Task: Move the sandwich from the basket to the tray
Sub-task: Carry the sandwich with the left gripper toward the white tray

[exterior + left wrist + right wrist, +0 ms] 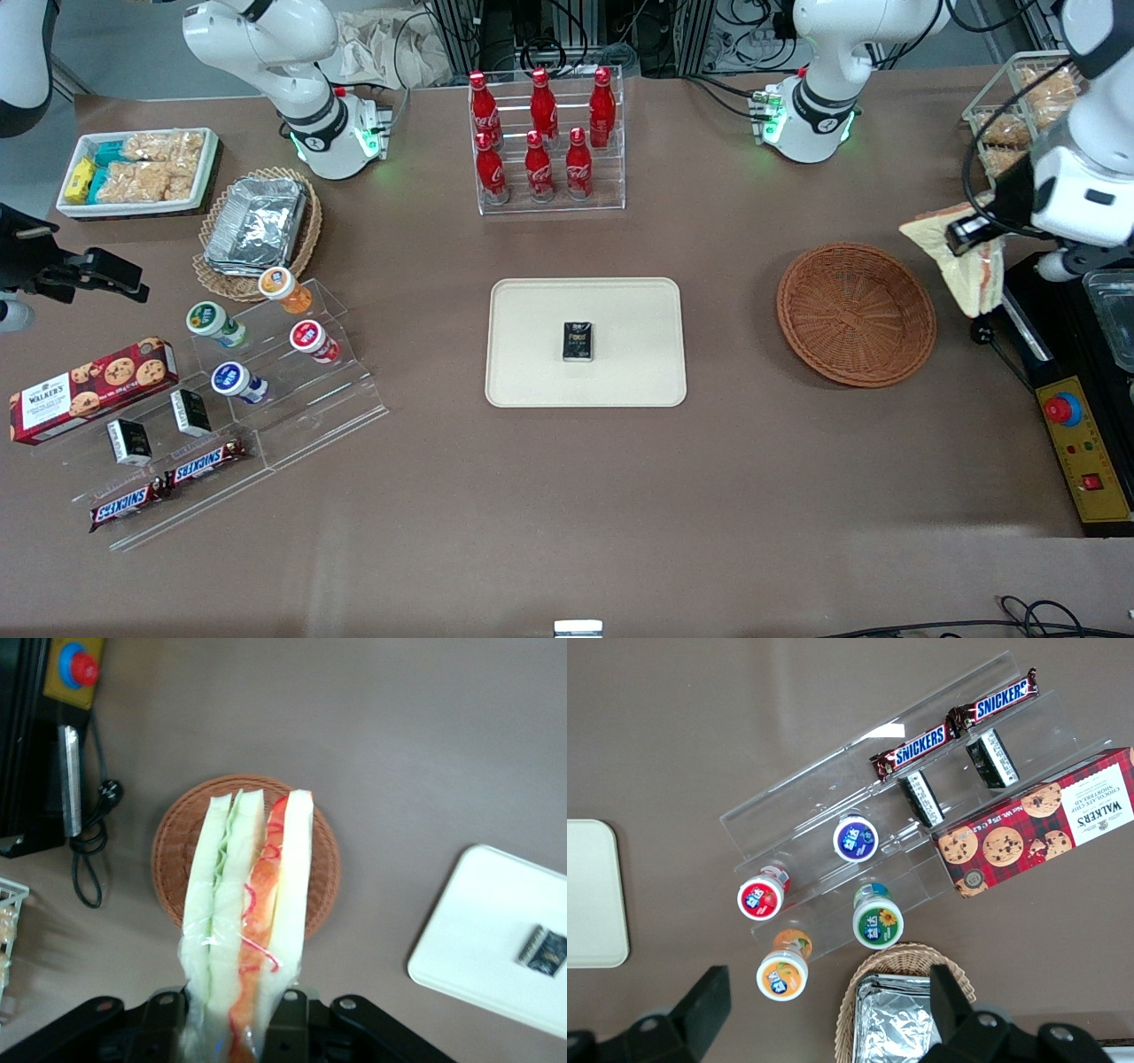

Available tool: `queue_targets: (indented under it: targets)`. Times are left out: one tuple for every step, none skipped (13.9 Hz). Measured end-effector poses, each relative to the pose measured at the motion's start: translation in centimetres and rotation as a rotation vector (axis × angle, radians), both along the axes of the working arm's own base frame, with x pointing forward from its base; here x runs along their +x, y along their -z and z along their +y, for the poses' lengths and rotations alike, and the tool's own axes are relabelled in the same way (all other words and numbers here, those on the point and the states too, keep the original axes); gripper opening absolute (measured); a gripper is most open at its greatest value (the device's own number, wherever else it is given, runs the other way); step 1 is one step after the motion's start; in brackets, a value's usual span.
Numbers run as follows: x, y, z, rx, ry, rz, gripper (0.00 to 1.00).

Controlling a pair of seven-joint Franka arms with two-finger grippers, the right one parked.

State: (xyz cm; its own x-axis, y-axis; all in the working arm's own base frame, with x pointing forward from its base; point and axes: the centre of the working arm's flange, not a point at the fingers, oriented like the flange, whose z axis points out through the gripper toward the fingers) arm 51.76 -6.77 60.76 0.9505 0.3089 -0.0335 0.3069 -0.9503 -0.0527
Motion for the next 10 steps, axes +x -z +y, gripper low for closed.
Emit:
queue_targets:
  targets:
    - [-0.4, -0.5, -2.5, 0.004, 0.046, -0.001, 0.25]
    - [-0.9, -0.6, -5.2, 0.008, 0.096, 0.002, 0.25]
    - [-1.5, -0.3, -7.9, 0.012, 0.148, 0.010, 0.25]
    - [-2.0, 0.3, -10.6, 0.016, 0.198, 0.021, 0.25]
    - [-2.6, 1.1, -13.3, 0.020, 0.247, 0.035, 0.25]
    - [-3.2, 2.1, -15.7, 0.022, 0.289, 0.053, 0.25]
    - [-3.5, 3.4, -17.9, 0.022, 0.321, 0.070, 0.25]
    - [-3.4, 4.8, -19.7, 0.015, 0.344, 0.077, 0.25]
    - [-3.0, 6.5, -21.2, 0.001, 0.361, 0.076, 0.25]
    - [-2.4, 8.4, -22.5, -0.013, 0.373, 0.069, 0.25]
